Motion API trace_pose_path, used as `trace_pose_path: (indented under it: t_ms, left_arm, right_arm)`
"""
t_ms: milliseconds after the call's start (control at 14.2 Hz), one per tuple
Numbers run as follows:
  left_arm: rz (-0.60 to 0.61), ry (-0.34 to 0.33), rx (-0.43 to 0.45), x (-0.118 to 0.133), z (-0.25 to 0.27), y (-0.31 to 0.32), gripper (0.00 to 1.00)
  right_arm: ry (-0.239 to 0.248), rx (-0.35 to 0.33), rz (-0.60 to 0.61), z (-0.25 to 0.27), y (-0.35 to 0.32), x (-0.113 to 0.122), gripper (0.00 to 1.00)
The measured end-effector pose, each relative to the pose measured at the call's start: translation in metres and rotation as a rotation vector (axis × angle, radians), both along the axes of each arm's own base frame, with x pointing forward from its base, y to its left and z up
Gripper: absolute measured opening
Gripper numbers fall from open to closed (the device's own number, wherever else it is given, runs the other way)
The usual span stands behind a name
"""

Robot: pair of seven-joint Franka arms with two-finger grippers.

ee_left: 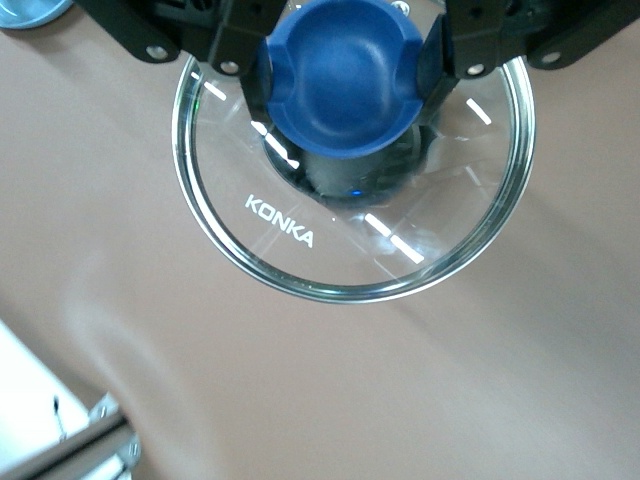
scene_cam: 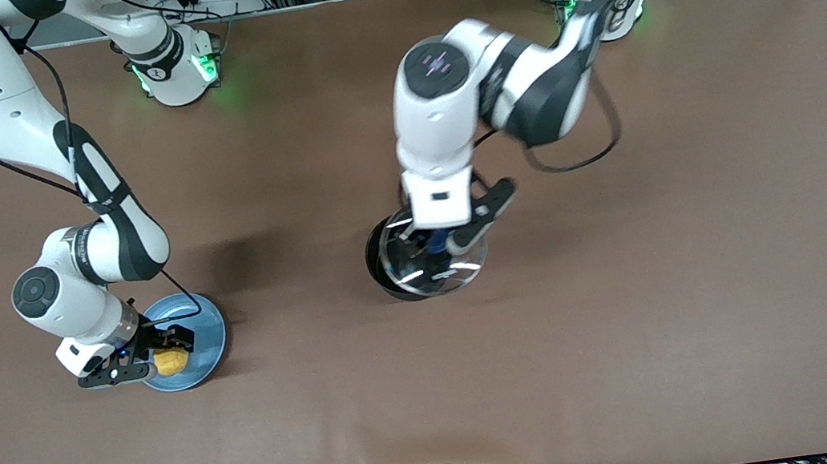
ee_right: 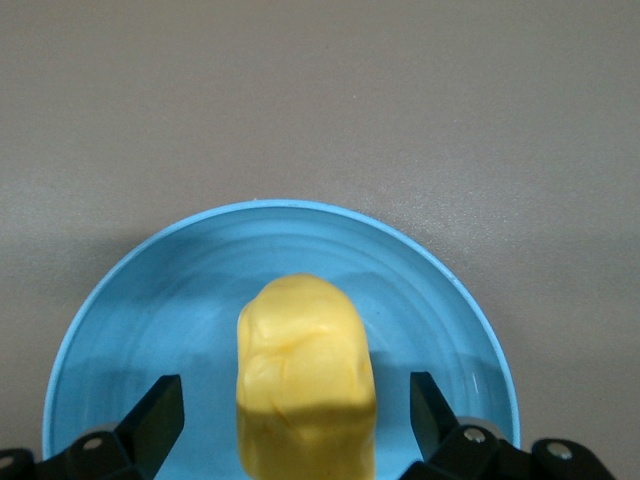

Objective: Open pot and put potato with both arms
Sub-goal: 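Lift the lid with the left gripper while the right gripper grasps the potato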

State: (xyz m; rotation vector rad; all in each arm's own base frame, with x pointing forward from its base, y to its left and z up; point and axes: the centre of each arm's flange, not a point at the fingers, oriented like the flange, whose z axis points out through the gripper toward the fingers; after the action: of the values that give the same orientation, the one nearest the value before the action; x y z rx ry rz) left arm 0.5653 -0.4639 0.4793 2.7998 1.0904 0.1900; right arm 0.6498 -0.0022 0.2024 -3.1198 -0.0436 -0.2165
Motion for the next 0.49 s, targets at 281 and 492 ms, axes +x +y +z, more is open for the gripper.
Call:
trace_pose_path:
  t_ms: [281,492]
  left_arm:
    - [-0.036,0.019,0.035,0.021,0.067,0.090,0.60]
    - [-0.145,0.085,0.059,0.035,0.087,0.168,0.60]
  right_arm:
    - [0.005,-0.001,0.000,-0.004,0.000,-0.001,0.88]
    - [0.004,0.000,0.000,-0.003,0.000,0.000,0.56]
